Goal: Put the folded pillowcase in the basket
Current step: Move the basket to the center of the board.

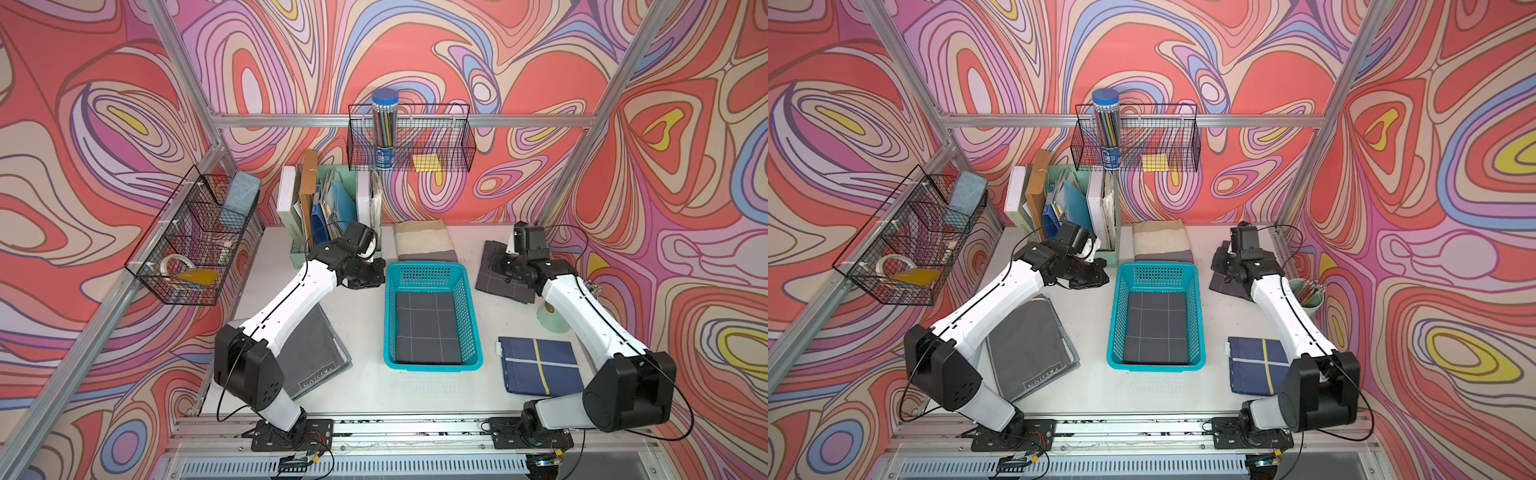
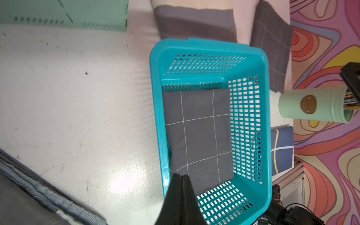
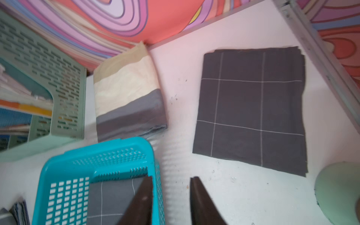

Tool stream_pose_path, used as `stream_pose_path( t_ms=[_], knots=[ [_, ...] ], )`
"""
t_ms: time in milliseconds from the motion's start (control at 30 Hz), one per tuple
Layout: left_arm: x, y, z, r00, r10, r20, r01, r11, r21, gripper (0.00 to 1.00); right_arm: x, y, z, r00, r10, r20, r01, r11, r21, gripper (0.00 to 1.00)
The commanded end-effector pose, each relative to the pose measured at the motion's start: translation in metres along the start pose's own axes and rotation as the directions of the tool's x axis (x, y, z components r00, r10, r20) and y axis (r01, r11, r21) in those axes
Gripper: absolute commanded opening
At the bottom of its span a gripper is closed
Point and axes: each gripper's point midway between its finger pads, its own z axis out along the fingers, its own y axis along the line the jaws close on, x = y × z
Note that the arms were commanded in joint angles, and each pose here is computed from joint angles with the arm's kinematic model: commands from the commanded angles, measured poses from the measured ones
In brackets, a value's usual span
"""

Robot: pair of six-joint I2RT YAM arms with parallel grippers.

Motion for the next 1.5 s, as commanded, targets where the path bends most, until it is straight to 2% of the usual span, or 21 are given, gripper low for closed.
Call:
stream_pose_path(
  t_ms=[0,133,267,367,500,633,733,933,1000,1200,1300,1467],
  knots=[
    [0.003,0.01,0.004,1.0,-0.017,0.015,0.017,0.999,-0.034,0.12,0.044,-0.003,0.007,0.989,0.009,-0.146,-0.01,1.0,-0.004,0.48],
    [0.002,0.022,0.003,0.998,-0.05,0.026,0.05,0.999,-0.008,0.17,0.084,0.0,0.013,0.96,0.013,-0.279,-0.03,0.998,-0.055,0.51],
    [0.009,0.019,0.032,0.997,-0.078,-0.02,0.079,0.995,0.066,0.18,0.111,0.001,0.026,0.935,0.01,-0.355,-0.031,0.998,-0.053,0.5],
    [0.006,0.026,0.043,0.994,-0.101,0.048,0.097,0.992,0.075,0.15,0.13,0.023,0.039,0.907,-0.012,-0.421,-0.052,0.989,-0.139,0.48],
    [-0.004,0.027,0.017,0.988,-0.06,0.141,0.054,0.997,0.047,0.15,0.142,0.03,0.048,0.891,-0.023,-0.453,-0.037,0.992,-0.124,0.4],
    [-0.002,0.024,-0.005,0.987,-0.023,0.161,0.018,0.999,0.038,0.15,0.149,0.043,0.052,0.874,-0.016,-0.485,-0.058,0.989,-0.137,0.2],
    [-0.001,0.022,-0.018,0.986,-0.012,0.168,0.006,0.999,0.036,0.15,0.156,0.063,0.054,0.872,-0.004,-0.489,-0.091,0.981,-0.169,0.13],
    [-0.003,0.02,-0.036,0.977,0.022,0.211,-0.029,0.999,0.029,0.15,0.165,0.109,0.072,0.862,-0.118,-0.493,0.017,0.978,-0.206,0.12],
    [-0.002,0.019,-0.039,0.977,0.029,0.211,-0.036,0.999,0.029,0.15,0.175,0.114,0.079,0.843,-0.162,-0.513,0.062,0.976,-0.206,0.11],
    [0.003,0.022,-0.04,0.978,0.042,0.204,-0.047,0.999,0.021,0.15,0.167,0.144,0.09,0.86,-0.136,-0.491,0.015,0.97,-0.243,0.09],
    [0.002,0.021,-0.042,0.977,0.042,0.211,-0.048,0.999,0.025,0.15,0.171,0.162,0.091,0.848,-0.154,-0.507,0.028,0.968,-0.248,0.1],
    [0.002,0.02,-0.042,0.976,0.042,0.215,-0.05,0.998,0.033,0.15,0.189,0.177,0.089,0.832,-0.127,-0.54,-0.006,0.971,-0.238,0.2]
  ],
)
